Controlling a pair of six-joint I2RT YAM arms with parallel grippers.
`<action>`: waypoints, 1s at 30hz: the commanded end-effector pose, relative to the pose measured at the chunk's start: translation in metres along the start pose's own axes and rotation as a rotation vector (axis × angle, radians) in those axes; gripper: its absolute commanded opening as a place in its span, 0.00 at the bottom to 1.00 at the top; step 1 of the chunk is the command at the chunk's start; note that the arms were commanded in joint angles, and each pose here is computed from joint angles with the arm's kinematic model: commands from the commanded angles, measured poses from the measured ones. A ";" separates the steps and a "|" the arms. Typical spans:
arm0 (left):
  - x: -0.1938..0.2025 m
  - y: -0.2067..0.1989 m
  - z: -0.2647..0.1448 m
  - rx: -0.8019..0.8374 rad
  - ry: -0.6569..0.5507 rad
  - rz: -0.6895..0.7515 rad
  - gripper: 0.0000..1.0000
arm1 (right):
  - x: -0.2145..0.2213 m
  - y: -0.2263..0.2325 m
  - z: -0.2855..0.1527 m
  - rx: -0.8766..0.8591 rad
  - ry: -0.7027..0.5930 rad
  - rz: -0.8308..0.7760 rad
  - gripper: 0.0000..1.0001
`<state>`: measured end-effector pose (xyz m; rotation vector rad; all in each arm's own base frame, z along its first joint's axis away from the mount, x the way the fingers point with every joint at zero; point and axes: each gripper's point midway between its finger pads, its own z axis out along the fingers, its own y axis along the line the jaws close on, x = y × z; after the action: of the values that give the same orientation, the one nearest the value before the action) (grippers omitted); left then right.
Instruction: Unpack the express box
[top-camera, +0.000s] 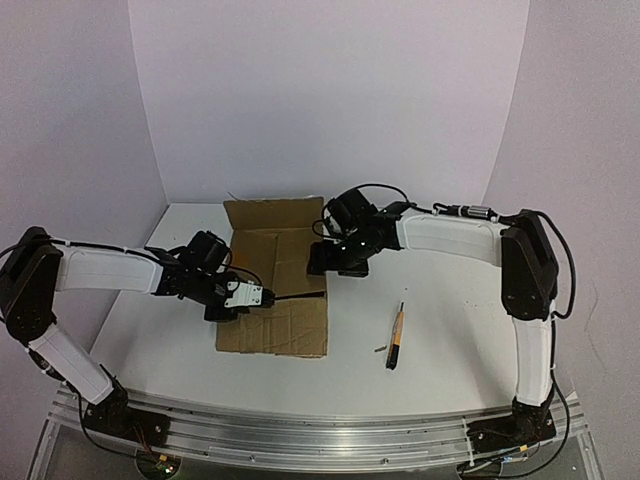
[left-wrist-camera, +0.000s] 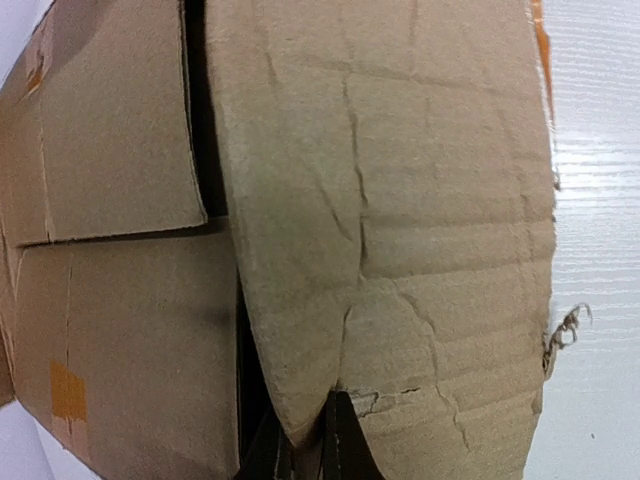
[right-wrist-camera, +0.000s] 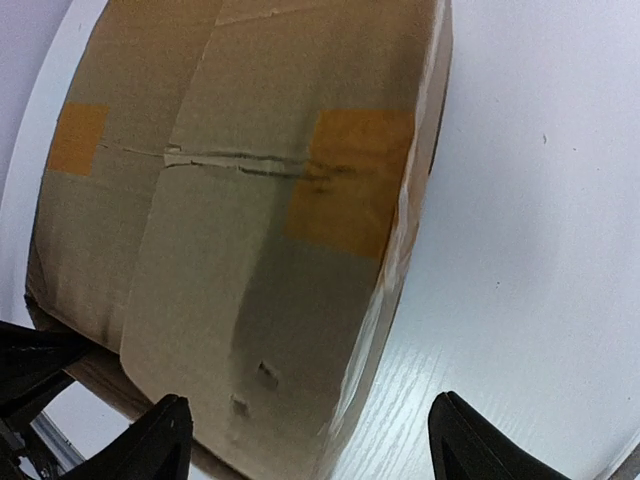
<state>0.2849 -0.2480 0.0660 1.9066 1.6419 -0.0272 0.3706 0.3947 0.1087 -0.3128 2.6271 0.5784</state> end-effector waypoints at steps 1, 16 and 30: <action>-0.018 0.022 -0.017 -0.096 -0.038 0.026 0.00 | -0.026 0.032 -0.054 0.107 -0.187 -0.061 0.83; -0.055 -0.058 -0.007 0.014 0.006 0.169 0.00 | 0.011 0.055 0.006 0.272 -0.124 -0.196 0.94; -0.068 -0.084 0.001 0.099 0.039 0.059 0.00 | 0.061 0.007 0.023 0.504 0.058 -0.310 0.94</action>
<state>0.1985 -0.3113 0.0690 1.9930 1.5837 -0.0641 0.3328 0.4019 0.0848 -0.4986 2.5357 -0.1582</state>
